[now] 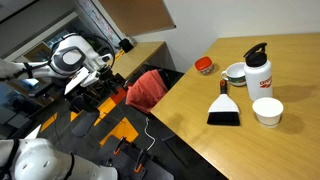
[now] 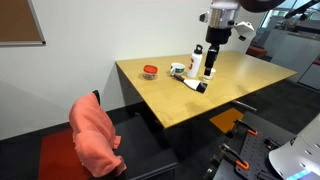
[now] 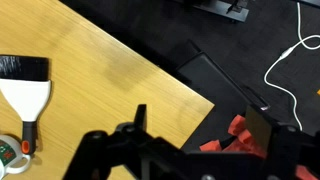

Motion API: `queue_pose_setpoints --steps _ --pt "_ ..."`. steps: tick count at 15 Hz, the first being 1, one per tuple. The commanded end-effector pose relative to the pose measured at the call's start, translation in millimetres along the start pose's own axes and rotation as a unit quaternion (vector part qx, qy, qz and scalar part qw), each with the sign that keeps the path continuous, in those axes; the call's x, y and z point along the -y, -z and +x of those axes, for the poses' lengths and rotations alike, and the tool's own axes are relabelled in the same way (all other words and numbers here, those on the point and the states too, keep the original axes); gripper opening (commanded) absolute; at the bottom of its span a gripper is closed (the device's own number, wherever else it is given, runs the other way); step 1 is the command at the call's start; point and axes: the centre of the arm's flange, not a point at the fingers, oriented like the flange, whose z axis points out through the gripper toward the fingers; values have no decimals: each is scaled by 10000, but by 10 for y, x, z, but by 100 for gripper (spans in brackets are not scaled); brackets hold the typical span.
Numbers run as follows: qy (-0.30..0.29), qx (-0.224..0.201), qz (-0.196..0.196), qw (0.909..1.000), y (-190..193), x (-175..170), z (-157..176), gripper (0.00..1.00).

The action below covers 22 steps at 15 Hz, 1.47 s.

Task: Put the orange cloth on the table

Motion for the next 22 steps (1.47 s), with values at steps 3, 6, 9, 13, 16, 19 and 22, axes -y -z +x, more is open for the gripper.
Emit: queue_pose_setpoints --steps 3,6,9,13,16,19,22 --pt "0 0 0 10000 0 0 0 100" --pt "0 0 0 10000 0 0 0 100" --pt "52 -264 -37 9996 99 116 159 100" --pt "144 -810 12 9966 442 544 584 100" --pt "-52 -1028 139 9946 584 958 938 100" --pt "-179 -1408 501 9886 562 1395 1214 100" --pt "-153 -1791 868 9799 477 1737 1465 100"
